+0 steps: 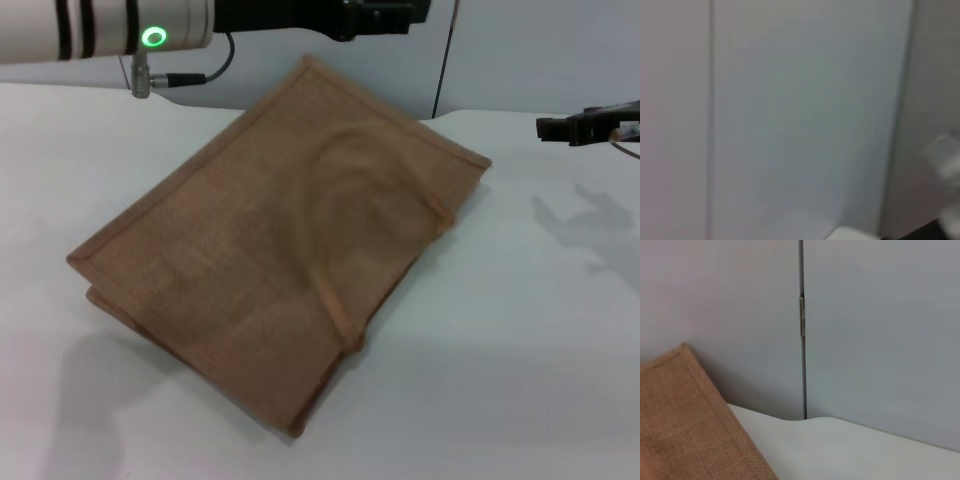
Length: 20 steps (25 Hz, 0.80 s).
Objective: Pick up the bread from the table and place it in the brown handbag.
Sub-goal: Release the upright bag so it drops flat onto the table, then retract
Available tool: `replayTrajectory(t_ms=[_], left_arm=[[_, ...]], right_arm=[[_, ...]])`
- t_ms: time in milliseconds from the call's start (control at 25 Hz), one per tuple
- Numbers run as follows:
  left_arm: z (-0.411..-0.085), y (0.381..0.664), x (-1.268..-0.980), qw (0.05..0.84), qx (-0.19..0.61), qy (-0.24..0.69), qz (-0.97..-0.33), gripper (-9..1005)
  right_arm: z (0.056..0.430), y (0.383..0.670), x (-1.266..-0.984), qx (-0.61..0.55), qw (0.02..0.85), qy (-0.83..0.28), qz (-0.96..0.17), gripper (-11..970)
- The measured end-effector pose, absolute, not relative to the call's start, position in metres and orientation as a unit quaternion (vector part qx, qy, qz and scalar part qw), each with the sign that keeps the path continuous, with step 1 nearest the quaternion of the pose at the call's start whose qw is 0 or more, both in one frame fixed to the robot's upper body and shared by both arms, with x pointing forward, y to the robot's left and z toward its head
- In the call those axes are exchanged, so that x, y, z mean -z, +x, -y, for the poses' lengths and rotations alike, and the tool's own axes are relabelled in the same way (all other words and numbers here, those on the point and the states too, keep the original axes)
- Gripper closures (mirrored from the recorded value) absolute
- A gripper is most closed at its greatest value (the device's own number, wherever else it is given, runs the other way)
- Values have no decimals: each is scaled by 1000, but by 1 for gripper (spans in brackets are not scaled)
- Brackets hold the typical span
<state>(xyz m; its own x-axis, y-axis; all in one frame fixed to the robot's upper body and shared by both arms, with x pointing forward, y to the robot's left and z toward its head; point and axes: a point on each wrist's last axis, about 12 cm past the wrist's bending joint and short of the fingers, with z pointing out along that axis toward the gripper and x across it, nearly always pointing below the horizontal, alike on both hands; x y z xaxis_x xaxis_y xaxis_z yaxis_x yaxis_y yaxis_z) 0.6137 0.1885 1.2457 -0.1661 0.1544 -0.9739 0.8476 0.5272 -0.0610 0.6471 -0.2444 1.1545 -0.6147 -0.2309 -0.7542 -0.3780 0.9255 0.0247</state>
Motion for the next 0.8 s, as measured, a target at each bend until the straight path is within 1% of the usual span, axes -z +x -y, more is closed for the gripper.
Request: replayTrajectory(t_ms=[120,240,320,360,600,640,680,800], left_arm=[[-197,614,-1244,537,347,354,-682,212],[-211,618,-1238,554,330,327,-691,221],[-231,620,-1224,578,288,298,-703,226],[-231,620,-1224,578,288,298,-703,227],[-266,622,-1181,623,201,247,-714,251],[-276,623,-1167,636,175,229,-716,256],[-276,623,-1167,636,175,229,-716,261],[-285,622,-1149,654,153,207,-711,275]], right_arm=[[244,649,-1153,-91,404,-168,-895,291],[243,650,-1150,-86,408,-169,-893,291],[240,651,-1147,-79,419,-175,-887,291],[237,650,-1145,-76,426,-179,-884,291],[221,639,-1131,-64,511,-184,-837,292],[220,637,-1129,-58,527,-183,-828,292],[220,635,-1126,-52,540,-183,-820,292],[218,628,-1118,-30,587,-182,-788,293]])
